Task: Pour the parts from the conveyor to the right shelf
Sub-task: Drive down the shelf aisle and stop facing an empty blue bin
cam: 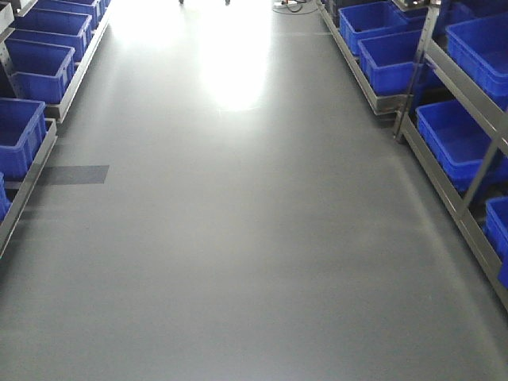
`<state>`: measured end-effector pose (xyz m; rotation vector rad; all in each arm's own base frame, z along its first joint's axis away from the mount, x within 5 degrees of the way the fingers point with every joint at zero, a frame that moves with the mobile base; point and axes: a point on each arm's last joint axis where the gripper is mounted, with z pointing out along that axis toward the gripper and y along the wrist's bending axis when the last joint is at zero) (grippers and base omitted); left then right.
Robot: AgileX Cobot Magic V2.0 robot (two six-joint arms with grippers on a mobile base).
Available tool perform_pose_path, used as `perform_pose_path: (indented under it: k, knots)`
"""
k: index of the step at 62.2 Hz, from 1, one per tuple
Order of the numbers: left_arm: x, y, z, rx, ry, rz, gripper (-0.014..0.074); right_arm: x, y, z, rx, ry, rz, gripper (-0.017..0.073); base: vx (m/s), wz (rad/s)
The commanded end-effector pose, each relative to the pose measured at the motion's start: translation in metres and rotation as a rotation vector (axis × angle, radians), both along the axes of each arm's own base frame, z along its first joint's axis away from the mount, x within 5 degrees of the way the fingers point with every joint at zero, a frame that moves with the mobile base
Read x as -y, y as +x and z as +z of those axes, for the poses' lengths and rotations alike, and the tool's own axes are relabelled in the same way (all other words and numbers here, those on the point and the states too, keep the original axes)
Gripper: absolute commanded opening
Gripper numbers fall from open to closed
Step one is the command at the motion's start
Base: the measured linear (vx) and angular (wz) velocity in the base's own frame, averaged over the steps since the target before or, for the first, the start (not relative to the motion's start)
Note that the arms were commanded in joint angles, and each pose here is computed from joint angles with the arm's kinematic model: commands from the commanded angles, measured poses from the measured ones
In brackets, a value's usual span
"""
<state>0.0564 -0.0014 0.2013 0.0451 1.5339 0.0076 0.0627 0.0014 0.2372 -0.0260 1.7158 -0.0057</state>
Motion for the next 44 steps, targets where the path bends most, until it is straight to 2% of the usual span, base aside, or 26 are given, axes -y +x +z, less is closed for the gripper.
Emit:
perform_pose_path:
  k: [1,44]
  knots:
    - [0.0000,0.0000,-0.0029,0.054,-0.010,-0.001,-0.0006,0.0007,0.0005,0.0170,0.100,-0.009,-0.006,-0.0009,0.62,0.08]
    - [0.0000,0.0000,-0.0029,0.054,-0.010,-0.001,-0.0006,0.0007,0.0005,0.0170,0.100,-0.009,-0.006,-0.0009,0.61,0.08]
